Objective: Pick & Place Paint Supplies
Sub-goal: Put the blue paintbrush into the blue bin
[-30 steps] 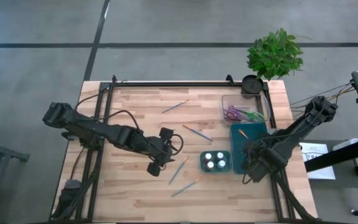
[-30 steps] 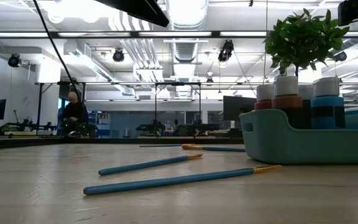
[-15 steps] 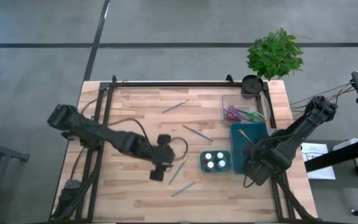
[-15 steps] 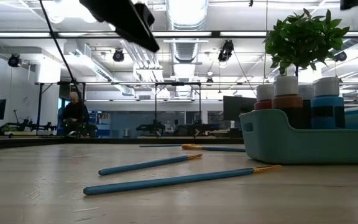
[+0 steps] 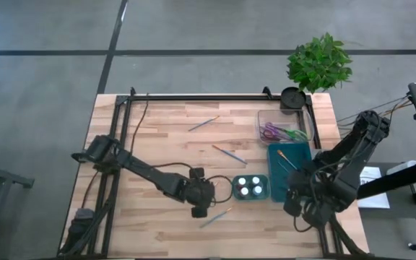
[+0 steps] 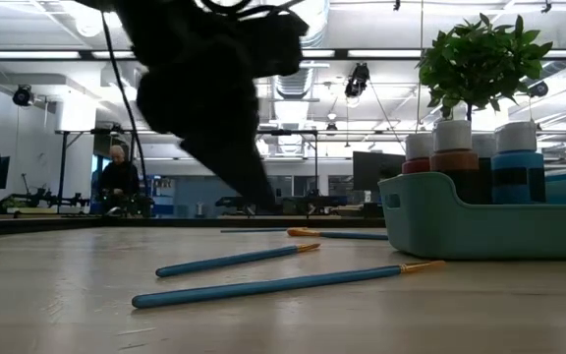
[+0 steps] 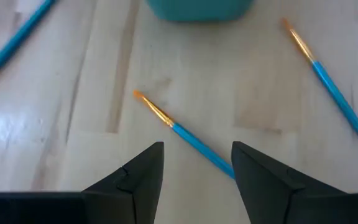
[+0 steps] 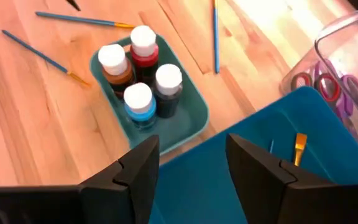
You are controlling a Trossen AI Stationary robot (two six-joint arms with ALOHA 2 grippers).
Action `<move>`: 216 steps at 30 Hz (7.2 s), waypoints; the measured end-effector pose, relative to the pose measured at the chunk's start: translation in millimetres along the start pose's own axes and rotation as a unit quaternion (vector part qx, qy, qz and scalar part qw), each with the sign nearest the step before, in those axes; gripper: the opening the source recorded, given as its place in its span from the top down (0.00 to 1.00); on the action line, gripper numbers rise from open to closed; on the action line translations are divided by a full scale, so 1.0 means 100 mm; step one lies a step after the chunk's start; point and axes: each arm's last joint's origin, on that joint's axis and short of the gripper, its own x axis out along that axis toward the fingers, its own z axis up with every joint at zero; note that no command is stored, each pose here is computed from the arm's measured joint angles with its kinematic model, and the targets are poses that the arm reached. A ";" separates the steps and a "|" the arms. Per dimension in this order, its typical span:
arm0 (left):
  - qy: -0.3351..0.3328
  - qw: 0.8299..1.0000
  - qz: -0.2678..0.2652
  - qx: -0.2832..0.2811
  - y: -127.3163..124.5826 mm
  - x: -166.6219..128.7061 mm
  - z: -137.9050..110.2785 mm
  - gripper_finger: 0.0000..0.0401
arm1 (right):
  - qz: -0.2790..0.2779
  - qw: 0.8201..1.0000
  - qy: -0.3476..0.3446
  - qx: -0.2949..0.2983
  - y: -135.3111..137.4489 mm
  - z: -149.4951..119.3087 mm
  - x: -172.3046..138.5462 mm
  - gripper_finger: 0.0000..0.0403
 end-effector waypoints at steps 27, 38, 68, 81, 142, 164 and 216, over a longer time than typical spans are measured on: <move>0.065 0.995 -0.002 -0.071 -0.03 0.41 -0.18 0.69 | 0.021 0.999 -0.010 -0.022 0.06 -0.06 0.06 0.55; 0.101 0.990 -0.053 -0.088 0.13 0.47 -0.18 0.95 | 0.033 0.999 -0.012 -0.022 0.08 -0.05 0.06 0.55; 0.030 0.999 0.024 -0.011 0.16 -0.16 -0.11 0.99 | 0.105 0.988 -0.093 -0.070 0.26 0.06 -0.16 0.55; 0.010 0.997 0.076 -0.028 0.82 0.08 0.05 0.61 | 0.113 0.986 -0.097 -0.072 0.28 0.06 -0.17 0.55; 0.117 0.983 0.036 -0.134 1.30 0.55 -0.32 0.97 | 0.143 0.981 -0.102 -0.084 0.34 -0.01 -0.23 0.55; 0.029 0.992 -0.039 -0.117 1.22 0.08 -0.08 1.00 | 0.139 0.979 -0.115 -0.092 0.34 -0.02 -0.22 0.55; -0.023 0.997 -0.060 -0.053 1.01 -0.22 0.02 1.00 | 0.129 0.944 -0.288 -0.101 0.58 0.13 0.62 0.55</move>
